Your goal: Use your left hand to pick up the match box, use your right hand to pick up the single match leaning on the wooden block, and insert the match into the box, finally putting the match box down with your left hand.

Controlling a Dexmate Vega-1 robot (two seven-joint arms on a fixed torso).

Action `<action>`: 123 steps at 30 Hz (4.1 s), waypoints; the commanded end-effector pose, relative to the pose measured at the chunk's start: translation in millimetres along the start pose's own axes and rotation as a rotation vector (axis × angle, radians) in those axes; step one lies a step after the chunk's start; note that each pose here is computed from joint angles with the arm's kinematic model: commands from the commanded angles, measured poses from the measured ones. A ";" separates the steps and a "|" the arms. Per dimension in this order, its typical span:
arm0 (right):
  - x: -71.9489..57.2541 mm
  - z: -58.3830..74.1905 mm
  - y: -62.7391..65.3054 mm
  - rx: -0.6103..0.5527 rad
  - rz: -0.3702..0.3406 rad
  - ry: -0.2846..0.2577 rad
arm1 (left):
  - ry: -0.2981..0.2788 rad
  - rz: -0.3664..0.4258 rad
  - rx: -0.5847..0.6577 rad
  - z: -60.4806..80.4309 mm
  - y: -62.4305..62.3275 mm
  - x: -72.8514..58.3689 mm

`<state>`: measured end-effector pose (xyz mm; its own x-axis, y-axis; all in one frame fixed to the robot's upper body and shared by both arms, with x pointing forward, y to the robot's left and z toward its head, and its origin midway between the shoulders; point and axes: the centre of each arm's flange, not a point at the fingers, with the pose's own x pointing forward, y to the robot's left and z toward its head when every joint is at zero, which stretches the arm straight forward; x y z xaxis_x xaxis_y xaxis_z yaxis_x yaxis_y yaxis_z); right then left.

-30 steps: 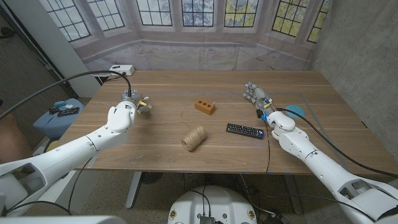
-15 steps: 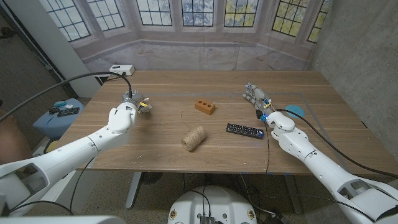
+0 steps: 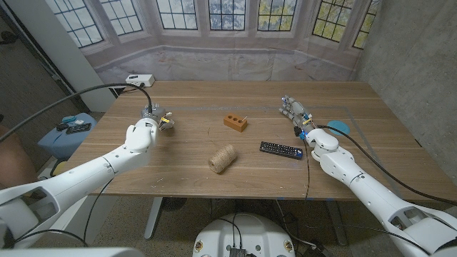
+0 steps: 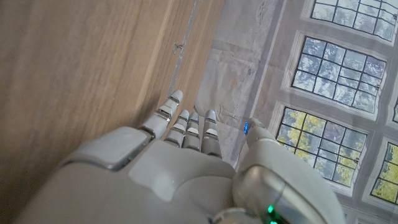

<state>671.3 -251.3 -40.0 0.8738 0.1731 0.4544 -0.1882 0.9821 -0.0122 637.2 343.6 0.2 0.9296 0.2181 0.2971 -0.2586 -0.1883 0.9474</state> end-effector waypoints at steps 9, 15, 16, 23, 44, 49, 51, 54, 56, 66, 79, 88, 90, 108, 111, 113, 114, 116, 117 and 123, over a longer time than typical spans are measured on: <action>0.0 5.8 -1.5 -0.013 -0.001 0.000 | 0.014 -0.022 -0.067 -1.3 -6.0 -5.3; 1.0 8.9 -1.8 -0.019 0.003 0.000 | 0.029 -0.022 -0.078 -4.4 -5.1 -8.8; 1.2 9.4 -1.8 -0.019 0.003 -0.001 | 0.035 -0.021 -0.082 -4.8 -5.0 -9.2; 2.3 10.9 -0.7 -0.023 0.010 0.002 | 0.030 -0.018 -0.089 -6.4 -7.2 -10.2; -3.0 11.7 4.0 -0.031 -0.009 0.012 | -0.005 -0.033 -0.087 -4.1 -14.0 -0.6; -4.9 13.5 5.2 -0.033 -0.016 0.009 | -0.020 -0.048 -0.092 -3.7 -15.3 1.1; -5.6 14.0 5.8 -0.033 -0.018 0.008 | -0.027 -0.051 -0.097 -4.0 -15.7 0.7; -7.0 14.4 7.0 -0.033 -0.020 0.008 | -0.020 -0.055 -0.103 -5.3 -16.4 -0.6; -8.0 14.3 7.7 -0.031 -0.022 0.008 | -0.025 -0.060 -0.106 -6.2 -16.8 -1.5; -10.6 17.9 10.1 -0.037 -0.026 0.005 | -0.034 -0.066 -0.121 -11.1 -16.9 -12.1; -12.1 17.0 15.4 -0.031 -0.020 0.005 | -0.054 -0.029 -0.108 -19.7 -9.6 -17.5; -15.6 16.4 17.1 -0.027 -0.026 0.000 | -0.052 -0.005 -0.097 -21.3 -8.2 -15.5; -16.0 16.0 17.3 -0.027 -0.025 0.000 | -0.053 -0.003 -0.100 -21.0 -8.1 -15.2; -15.0 11.4 17.7 -0.024 -0.020 0.015 | -0.038 0.006 -0.102 -17.6 -13.4 -16.7; -14.0 11.2 18.4 -0.025 -0.018 0.017 | -0.043 0.008 -0.100 -17.3 -14.9 -16.7; -13.4 11.2 18.6 -0.025 -0.017 0.018 | -0.039 0.005 -0.101 -17.0 -16.3 -16.5; -13.0 11.2 18.7 -0.026 -0.016 0.019 | -0.039 0.004 -0.102 -17.0 -17.0 -16.4; -12.4 11.2 18.8 -0.027 -0.015 0.021 | -0.038 0.002 -0.103 -16.9 -18.2 -16.1; -12.1 11.0 18.8 -0.026 -0.015 0.022 | -0.043 0.003 -0.102 -17.0 -18.9 -16.0; -10.2 7.3 19.5 -0.015 -0.012 0.031 | -0.037 0.004 -0.102 -17.0 -21.9 -15.3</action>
<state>650.5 -236.8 -35.8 0.8838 0.1563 0.4411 -0.1618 0.9865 -0.0255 621.7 360.0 -16.6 0.9371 0.1784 0.2999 -0.2878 -0.0909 0.9534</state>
